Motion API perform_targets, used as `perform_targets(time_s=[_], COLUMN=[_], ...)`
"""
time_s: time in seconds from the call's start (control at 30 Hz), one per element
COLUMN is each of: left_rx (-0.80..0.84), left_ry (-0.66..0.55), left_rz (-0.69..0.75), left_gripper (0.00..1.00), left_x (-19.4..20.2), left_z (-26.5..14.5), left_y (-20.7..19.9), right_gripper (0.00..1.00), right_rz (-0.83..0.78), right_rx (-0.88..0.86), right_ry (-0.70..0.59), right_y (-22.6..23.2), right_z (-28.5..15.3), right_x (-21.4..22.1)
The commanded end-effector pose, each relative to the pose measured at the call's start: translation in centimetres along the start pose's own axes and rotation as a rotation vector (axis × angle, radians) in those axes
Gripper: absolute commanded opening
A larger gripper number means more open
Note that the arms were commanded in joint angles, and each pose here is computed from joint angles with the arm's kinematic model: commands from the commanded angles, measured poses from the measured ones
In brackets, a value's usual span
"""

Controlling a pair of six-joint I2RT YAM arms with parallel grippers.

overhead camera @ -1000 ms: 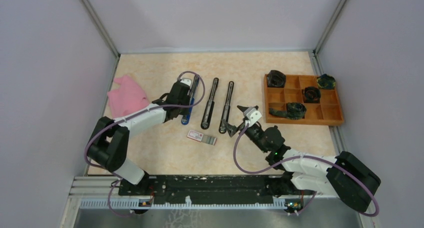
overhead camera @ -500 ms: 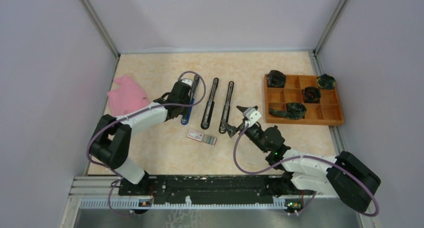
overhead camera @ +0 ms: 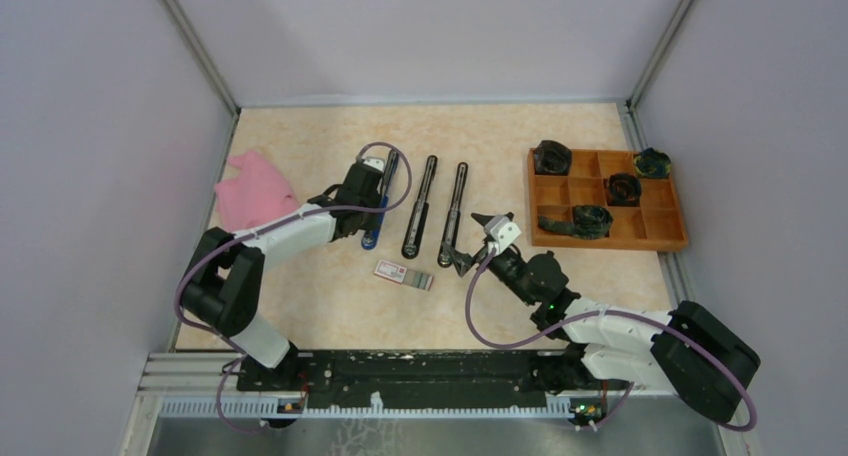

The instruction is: Load the staples into the stapler

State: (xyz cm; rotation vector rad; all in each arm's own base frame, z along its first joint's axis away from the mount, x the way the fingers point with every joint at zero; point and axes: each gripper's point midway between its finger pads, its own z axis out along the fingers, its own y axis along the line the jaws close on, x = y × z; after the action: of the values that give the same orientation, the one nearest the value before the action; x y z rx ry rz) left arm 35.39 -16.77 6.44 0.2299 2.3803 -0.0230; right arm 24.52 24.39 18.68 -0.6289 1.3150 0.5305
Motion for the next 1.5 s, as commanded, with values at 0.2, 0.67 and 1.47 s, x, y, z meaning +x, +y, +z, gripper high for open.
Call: perform_targets(time_s=[0.2,0.67,1.47], left_rx=[-0.024,0.156,0.311], left_ry=[0.016,0.016,0.207], left_rz=[-0.019,-0.166,-0.161], left_gripper=[0.37,0.54,0.46], left_x=[0.0,-0.4,5.9], left_z=[-1.4,-6.2,-10.0], left_y=[0.8,-1.8,-11.2], right_gripper=[0.86,0.83,0.80], right_rz=[0.000,0.078,0.132], right_rx=[-0.019,0.009,0.231], right_ry=[-0.075,0.066,0.392], right_y=[0.4,0.2,-2.7], right_z=[0.7,2.1,-0.7], right_x=[-2.4,-1.8,4.2])
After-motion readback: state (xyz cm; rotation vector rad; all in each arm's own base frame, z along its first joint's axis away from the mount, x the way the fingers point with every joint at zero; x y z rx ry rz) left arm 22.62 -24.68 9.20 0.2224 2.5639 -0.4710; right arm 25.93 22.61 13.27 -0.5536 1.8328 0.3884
